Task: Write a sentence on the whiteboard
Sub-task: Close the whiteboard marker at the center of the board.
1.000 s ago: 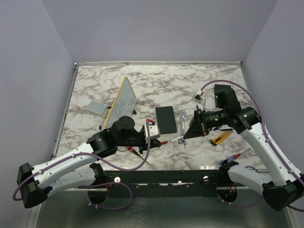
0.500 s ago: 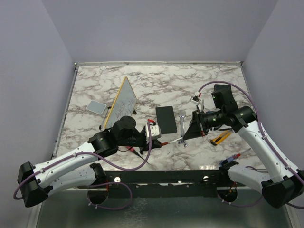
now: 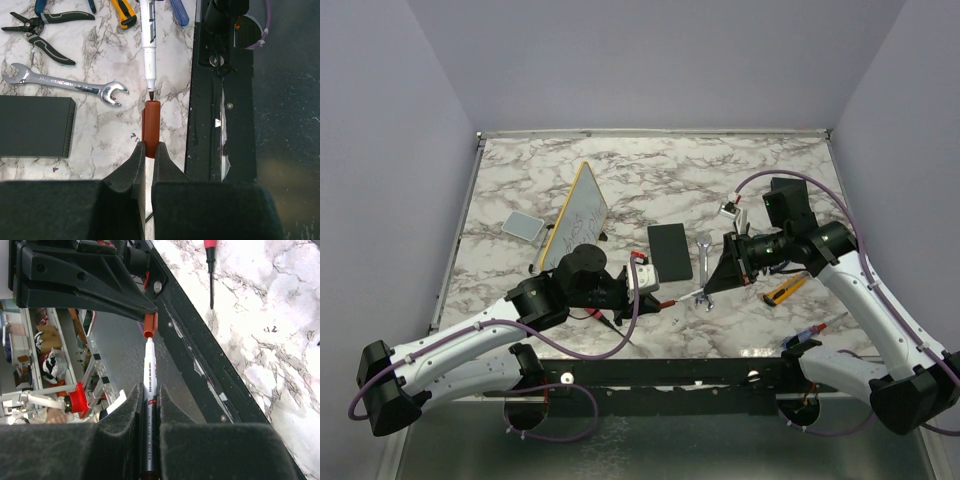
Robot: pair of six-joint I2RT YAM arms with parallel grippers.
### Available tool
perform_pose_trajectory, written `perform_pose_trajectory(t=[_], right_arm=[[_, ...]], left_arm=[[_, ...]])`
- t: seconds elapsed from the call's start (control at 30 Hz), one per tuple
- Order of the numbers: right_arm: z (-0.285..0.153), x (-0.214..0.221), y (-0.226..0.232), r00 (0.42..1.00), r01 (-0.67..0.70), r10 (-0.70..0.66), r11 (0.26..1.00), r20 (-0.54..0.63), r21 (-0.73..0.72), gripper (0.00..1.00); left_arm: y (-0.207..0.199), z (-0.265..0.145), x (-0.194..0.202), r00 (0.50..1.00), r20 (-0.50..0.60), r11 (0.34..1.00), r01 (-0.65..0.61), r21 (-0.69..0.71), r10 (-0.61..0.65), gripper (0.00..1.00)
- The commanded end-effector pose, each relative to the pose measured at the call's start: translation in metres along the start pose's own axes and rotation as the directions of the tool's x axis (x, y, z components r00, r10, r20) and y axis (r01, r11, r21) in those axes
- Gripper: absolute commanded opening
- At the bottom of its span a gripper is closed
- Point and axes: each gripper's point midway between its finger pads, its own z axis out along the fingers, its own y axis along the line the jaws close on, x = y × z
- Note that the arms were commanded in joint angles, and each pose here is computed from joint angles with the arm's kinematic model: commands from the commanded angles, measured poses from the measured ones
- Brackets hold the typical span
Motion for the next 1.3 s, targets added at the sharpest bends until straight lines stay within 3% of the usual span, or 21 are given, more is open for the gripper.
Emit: perform_pose_trajectory(t=[0.0,0.9,1.27], right_arm=[[0.002,0.0,-0.001,1.0,0.007,-0.007,1.0,-0.005,-0.019,0.03],[0.011,-0.002,-0.002,1.0,-0.007,0.007,0.996,-0.006,-0.084,0.03],[0.038,-0.004,0.006,0.999,0.011,-0.019,0.987,-0.045,-0.158,0.03]], left_arm=[[-0.007,0.002,-0.002,1.0,0.014,0.999,-0.001,0.038,0.0,0.0],[-0.003,-0.001,-0.006,1.0,0.028,1.0,-0.007,0.01,0.007,0.0],[0.004,-0.003,-0.011,0.999,0.046,0.999,-0.006,-0.037,0.008,0.0]])
